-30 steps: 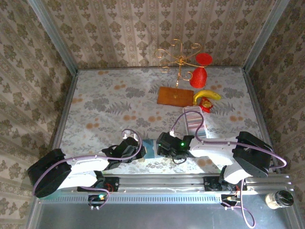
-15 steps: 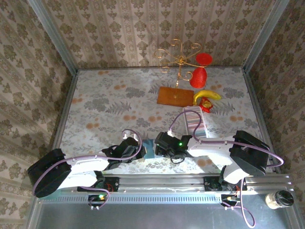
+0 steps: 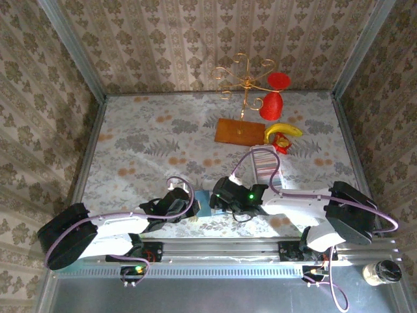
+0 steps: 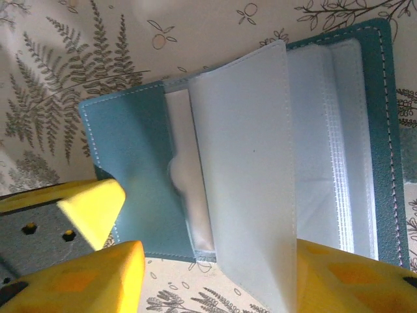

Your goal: Put the credit cards into the card holder

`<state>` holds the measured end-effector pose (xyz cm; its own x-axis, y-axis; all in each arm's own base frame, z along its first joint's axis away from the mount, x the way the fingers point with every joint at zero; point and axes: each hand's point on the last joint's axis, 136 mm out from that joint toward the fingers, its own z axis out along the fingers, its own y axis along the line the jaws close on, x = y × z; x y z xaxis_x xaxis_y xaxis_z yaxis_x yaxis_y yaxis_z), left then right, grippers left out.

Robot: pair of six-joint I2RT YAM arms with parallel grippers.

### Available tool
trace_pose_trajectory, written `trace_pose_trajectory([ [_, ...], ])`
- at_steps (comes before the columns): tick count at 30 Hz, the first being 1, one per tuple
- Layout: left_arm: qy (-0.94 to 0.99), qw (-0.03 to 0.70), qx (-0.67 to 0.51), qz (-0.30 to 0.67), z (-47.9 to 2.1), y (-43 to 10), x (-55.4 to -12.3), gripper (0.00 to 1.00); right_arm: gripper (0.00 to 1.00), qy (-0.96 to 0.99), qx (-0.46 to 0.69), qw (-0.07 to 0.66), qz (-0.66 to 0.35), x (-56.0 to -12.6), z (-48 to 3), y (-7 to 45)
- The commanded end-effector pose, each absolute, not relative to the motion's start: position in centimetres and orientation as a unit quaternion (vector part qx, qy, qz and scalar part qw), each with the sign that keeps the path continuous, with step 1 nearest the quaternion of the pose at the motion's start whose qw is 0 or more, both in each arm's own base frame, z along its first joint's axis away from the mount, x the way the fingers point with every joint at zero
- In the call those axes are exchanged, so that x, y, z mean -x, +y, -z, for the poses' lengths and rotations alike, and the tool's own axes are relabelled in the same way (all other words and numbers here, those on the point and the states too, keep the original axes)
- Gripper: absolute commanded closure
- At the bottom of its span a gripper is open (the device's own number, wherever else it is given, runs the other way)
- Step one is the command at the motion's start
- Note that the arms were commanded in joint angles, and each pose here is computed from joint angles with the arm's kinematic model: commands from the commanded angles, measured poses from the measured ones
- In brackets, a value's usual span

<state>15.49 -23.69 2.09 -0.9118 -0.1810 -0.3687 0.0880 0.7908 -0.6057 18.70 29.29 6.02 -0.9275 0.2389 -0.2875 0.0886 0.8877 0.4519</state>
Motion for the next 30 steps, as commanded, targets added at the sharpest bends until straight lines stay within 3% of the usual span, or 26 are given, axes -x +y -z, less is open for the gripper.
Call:
trace_pose_trajectory([
  [1,0.941,0.185,0.023,0.283,0.0,-22.2,-14.2,1.00,0.42,0.952,-0.084,0.191,-0.226,-18.9,-6.7,29.0],
  [7,0.941,0.185,0.026,0.284,0.0,-22.2,-14.3,1.00,0.42,0.937,-0.067,0.191,-0.285,-19.2,-7.4,31.7],
  [12,0.941,0.198,0.047,0.270,-0.2,-20.9,-14.5,0.69,0.42,0.928,-0.064,0.196,-0.311,-19.8,-8.1,33.2],
  [16,0.937,0.213,0.064,0.270,-0.8,-19.8,-14.5,0.62,0.42,0.929,-0.059,0.195,-0.308,-19.9,-8.0,33.7],
  [25,0.921,0.262,0.109,0.267,-2.5,-15.9,-14.4,0.66,0.42,0.927,-0.042,0.172,-0.331,-20.0,-7.3,36.3],
  [30,0.905,0.266,0.151,0.295,-3.5,-14.7,-14.1,0.78,0.40,0.929,-0.036,0.163,-0.331,-20.1,-6.8,37.3],
])
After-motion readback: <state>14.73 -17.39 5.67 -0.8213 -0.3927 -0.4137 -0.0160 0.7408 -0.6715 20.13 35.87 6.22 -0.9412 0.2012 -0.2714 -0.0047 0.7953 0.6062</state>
